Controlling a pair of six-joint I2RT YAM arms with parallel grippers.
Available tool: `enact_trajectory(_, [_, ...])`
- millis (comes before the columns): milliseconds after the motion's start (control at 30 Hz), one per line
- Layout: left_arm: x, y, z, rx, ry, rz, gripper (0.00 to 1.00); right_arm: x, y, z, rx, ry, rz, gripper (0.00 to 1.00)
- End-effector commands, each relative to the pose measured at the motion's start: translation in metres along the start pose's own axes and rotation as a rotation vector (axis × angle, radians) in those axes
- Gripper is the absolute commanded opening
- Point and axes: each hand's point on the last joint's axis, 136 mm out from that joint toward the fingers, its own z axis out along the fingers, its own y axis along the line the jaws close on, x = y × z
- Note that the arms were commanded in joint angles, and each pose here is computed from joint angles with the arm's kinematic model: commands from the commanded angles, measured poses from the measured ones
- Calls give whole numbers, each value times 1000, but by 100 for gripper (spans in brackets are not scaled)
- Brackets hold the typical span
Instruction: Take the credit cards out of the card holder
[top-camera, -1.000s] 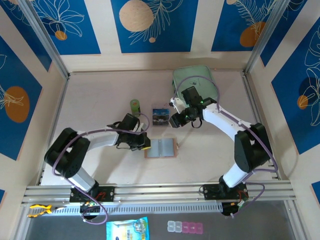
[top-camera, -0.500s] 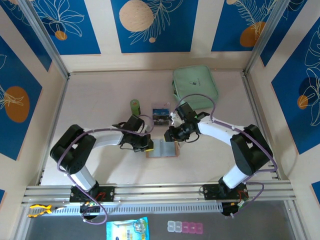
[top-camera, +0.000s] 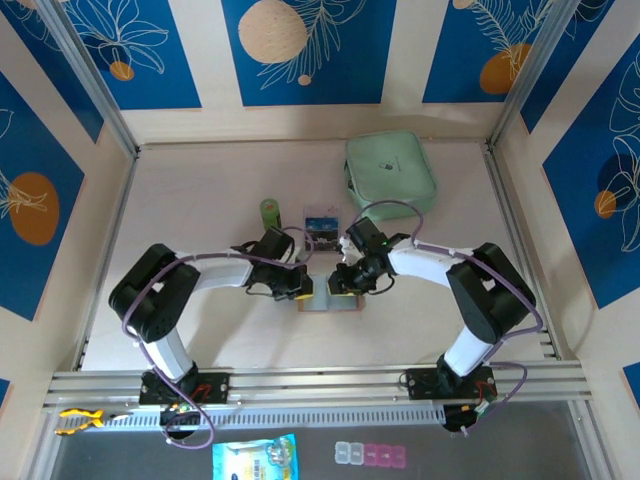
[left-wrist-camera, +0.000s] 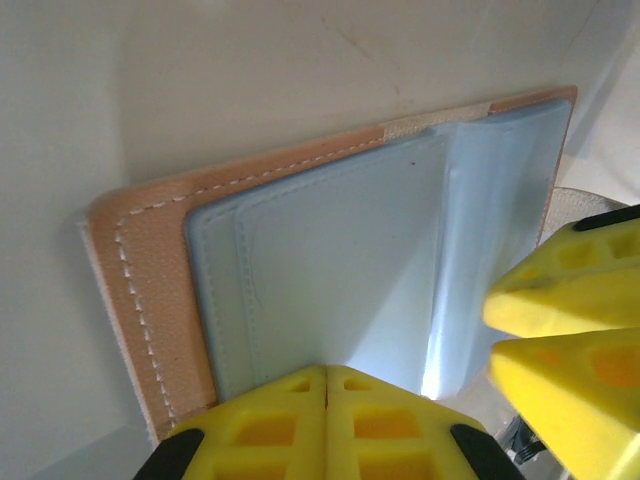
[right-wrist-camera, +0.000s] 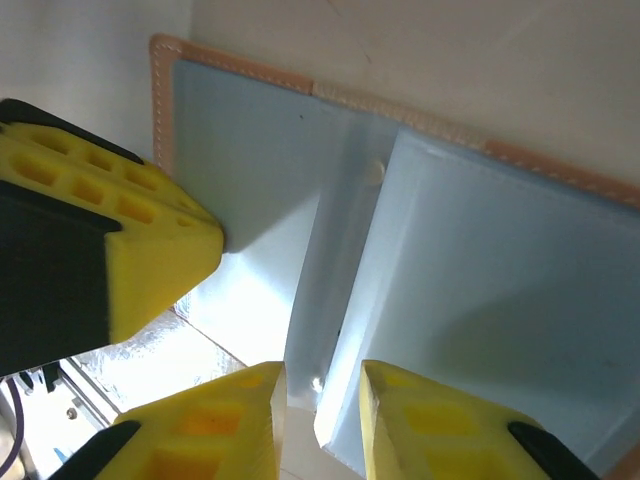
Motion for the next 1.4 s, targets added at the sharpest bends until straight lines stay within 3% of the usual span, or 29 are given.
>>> enact_trajectory(0, [3,-2,8,-3,23,-6,6,6,-5,10,14,21,16,27])
enact_trajectory(500, [4,-9,11,-7,27,16,6,7,-6,10,29,21,10,26])
enact_trajectory(733, [-9,-1,-24,-93,-85,59,8,-7,1,-21,83,-70,-45,32])
enact_trajectory(867, [-25,13,-53,-155,-170,72,14,-21,0,-53,106,-166,-79,34])
enact_trajectory(967, [-39,27,-77,-199,-239,86,25,-34,-13,-80,145,-255,-85,37])
enact_trajectory(1067, [-51,50,-105,-307,-315,113,43,-50,-36,-109,245,-375,-93,50])
enact_trajectory(1100, [-55,58,-115,-345,-341,125,50,-55,-43,-118,279,-410,-100,56])
enact_trajectory(1167, [-64,74,-137,-437,-398,143,66,-68,-64,-137,366,-497,-101,78])
enact_trajectory(1267, [-76,95,-164,-536,-471,170,100,-85,-94,-157,452,-592,-76,99])
enact_trajectory(1367, [-89,117,-191,-666,-553,182,100,-98,-126,-172,502,-670,-21,99])
